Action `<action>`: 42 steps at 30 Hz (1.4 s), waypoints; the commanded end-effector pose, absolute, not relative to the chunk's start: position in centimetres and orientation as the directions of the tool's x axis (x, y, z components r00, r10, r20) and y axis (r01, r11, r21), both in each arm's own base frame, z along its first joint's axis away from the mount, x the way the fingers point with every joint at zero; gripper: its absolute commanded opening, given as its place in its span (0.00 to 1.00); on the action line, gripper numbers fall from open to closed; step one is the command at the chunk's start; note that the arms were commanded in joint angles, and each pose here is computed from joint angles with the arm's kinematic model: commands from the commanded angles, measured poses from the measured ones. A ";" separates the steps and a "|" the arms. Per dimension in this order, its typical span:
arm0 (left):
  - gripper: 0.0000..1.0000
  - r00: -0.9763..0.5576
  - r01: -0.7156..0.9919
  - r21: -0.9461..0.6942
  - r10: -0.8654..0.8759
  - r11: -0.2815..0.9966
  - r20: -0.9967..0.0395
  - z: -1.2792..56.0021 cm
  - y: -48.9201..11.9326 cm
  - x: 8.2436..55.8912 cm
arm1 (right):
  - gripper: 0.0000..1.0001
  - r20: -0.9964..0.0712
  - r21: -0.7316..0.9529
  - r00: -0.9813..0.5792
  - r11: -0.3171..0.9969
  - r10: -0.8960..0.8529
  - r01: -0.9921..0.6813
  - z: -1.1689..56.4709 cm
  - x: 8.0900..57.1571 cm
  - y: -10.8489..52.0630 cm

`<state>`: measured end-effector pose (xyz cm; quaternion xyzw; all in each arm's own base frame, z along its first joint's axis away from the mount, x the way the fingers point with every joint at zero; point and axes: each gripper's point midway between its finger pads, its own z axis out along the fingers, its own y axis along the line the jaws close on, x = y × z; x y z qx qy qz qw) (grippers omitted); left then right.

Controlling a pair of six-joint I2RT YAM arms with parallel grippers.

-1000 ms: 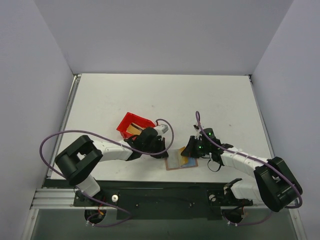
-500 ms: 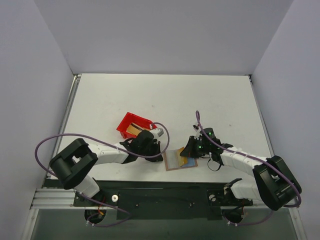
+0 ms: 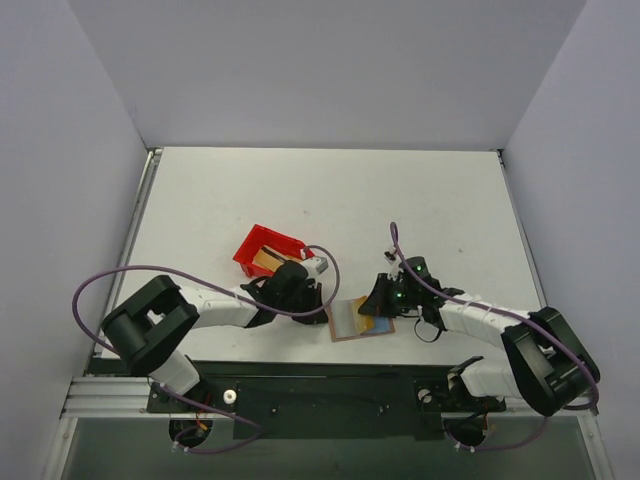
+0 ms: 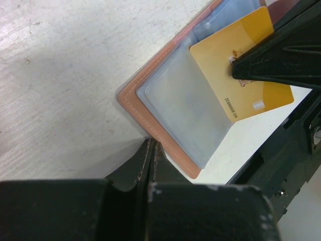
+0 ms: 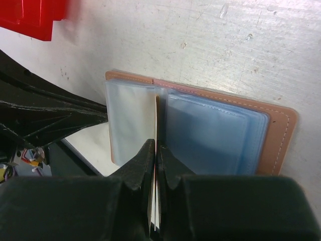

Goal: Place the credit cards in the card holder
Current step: Insert the credit card into the card holder.

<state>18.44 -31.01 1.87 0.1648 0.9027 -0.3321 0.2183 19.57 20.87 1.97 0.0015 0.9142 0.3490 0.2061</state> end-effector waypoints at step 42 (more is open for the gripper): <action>0.00 -0.848 0.456 -0.526 0.172 0.718 -0.501 1.4 -32.8 19.6 | 0.00 -0.338 0.725 -0.941 0.642 0.016 -0.250 1.9 17.5 22.8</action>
